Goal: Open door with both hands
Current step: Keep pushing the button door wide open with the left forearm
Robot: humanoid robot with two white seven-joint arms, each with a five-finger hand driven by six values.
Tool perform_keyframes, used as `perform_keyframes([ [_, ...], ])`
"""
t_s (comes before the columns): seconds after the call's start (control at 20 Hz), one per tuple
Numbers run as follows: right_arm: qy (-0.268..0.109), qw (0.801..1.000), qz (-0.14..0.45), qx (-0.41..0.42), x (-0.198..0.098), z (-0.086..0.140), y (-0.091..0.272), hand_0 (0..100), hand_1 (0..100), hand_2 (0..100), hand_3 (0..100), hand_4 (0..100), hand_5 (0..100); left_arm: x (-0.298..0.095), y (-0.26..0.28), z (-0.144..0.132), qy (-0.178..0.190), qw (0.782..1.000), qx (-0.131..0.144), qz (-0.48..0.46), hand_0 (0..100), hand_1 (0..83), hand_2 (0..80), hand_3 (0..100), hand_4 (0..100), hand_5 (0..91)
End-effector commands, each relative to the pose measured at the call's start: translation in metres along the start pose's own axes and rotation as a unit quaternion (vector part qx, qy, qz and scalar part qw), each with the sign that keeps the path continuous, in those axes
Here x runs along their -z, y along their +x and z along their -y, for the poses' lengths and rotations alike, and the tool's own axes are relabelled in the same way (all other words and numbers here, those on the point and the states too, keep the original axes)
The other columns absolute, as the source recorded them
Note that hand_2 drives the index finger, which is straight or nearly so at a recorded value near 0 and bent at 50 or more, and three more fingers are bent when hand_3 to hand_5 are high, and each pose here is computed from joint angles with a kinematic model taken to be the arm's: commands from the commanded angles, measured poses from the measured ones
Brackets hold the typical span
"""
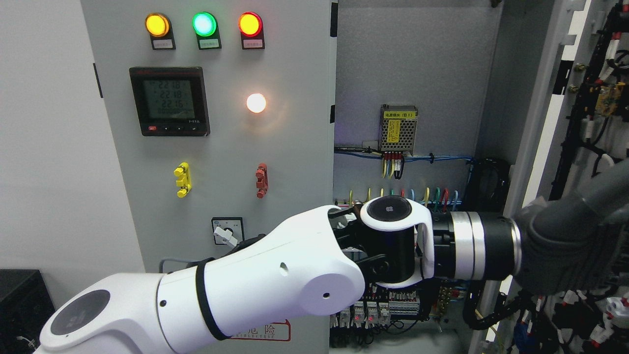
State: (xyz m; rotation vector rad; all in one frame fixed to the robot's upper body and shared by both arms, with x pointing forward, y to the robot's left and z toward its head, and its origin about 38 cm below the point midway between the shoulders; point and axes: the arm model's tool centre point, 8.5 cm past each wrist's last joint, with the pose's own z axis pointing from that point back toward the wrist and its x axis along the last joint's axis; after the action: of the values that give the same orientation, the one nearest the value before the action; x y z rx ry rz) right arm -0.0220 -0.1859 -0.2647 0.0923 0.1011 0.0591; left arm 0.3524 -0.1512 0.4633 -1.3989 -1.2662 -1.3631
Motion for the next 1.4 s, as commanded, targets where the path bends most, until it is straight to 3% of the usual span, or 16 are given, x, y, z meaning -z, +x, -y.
perform_keyframes([
  [0.0,0.000,1.000,0.000,0.002,0.000,0.000,0.000,0,0,0,0,0,0,0.041,-0.071,-0.008,0.029,0.996,-0.021,-0.082,0,0.0,0.0,0,0,0.0],
  [0.45,0.000,1.000,0.000,0.002,0.000,0.000,0.000,0,0,0,0,0,0,0.040,-0.067,-0.018,0.075,0.994,-0.029,-0.076,0,0.0,0.0,0,0,0.0],
  [0.75,0.000,1.000,0.000,0.002,0.000,0.000,0.000,0,0,0,0,0,0,0.041,-0.034,-0.015,0.064,0.997,-0.031,-0.040,0,0.0,0.0,0,0,0.0],
  [0.9,0.000,1.000,0.000,0.002,0.000,0.000,0.000,0,0,0,0,0,0,-0.003,-0.007,-0.038,0.080,0.996,-0.032,-0.035,0,0.0,0.0,0,0,0.0],
  [1.05,0.000,1.000,0.000,0.002,0.000,0.000,0.000,0,0,0,0,0,0,-0.071,0.007,-0.053,0.104,0.993,-0.023,-0.050,0,0.0,0.0,0,0,0.0],
  [1.15,0.000,1.000,0.000,0.002,0.000,0.000,0.000,0,0,0,0,0,0,-0.118,0.011,-0.047,0.116,0.991,-0.021,-0.070,0,0.0,0.0,0,0,0.0],
  [1.2,0.000,1.000,0.000,0.002,0.000,0.000,0.000,0,0,0,0,0,0,-0.147,0.003,-0.039,0.122,0.988,-0.028,-0.089,0,0.0,0.0,0,0,0.0],
  [1.35,0.001,1.000,0.000,0.002,0.000,0.000,0.000,0,0,0,0,0,0,-0.202,-0.062,-0.017,0.139,0.978,-0.086,-0.129,0,0.0,0.0,0,0,0.0],
])
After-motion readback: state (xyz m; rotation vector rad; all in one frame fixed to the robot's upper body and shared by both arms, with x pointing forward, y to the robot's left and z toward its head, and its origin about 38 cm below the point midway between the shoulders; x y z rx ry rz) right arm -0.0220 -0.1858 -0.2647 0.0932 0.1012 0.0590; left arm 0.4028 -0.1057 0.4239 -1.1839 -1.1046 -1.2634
